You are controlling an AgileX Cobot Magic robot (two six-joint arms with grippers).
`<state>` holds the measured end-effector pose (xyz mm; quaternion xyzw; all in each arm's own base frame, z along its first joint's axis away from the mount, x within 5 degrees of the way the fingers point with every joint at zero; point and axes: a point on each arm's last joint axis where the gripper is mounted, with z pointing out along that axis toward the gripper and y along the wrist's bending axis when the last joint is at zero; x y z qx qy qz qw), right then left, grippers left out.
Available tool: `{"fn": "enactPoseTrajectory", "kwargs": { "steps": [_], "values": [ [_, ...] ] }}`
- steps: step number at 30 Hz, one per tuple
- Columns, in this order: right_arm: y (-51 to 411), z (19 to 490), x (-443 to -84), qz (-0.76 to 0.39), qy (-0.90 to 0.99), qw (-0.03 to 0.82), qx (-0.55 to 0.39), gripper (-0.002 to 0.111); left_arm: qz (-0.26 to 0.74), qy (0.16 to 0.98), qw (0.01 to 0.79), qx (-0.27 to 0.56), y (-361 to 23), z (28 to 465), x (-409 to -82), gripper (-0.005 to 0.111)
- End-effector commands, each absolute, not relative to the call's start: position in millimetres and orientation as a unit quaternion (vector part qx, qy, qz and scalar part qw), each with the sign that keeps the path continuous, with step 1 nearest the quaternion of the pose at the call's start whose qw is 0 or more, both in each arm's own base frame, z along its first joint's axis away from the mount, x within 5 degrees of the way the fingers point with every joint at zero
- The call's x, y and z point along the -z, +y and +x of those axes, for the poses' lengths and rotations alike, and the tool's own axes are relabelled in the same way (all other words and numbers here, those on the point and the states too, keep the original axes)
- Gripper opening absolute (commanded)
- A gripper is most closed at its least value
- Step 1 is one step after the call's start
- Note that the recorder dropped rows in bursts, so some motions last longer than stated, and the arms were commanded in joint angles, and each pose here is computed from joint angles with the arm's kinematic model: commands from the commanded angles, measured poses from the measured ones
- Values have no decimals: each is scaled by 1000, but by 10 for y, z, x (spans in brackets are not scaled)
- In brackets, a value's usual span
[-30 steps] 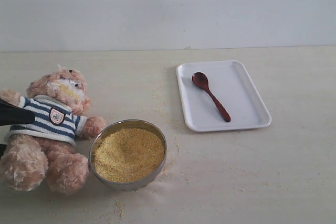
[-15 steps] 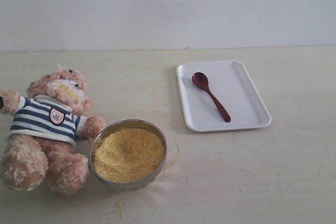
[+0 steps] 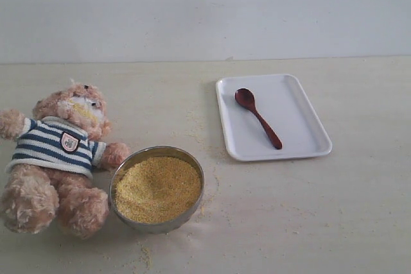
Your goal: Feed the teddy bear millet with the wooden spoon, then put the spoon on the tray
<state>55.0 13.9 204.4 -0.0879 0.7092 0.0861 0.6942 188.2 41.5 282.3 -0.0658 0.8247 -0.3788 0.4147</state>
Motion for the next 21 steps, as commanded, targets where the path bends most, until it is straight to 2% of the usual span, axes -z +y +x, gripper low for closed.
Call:
{"fn": "enactPoseTrajectory", "kwargs": {
  "steps": [1,9,21],
  "values": [
    [134,549,-2040,-89,706,698,-81,0,-21,803,477,356,221,1648,-3110,5],
    [134,549,-2040,-89,706,698,-81,0,42,780,546,302,-50,1298,-3379,5],
    [134,549,-2040,-89,706,698,-81,0,93,763,575,281,-254,1088,-3480,5]
  ]
}}
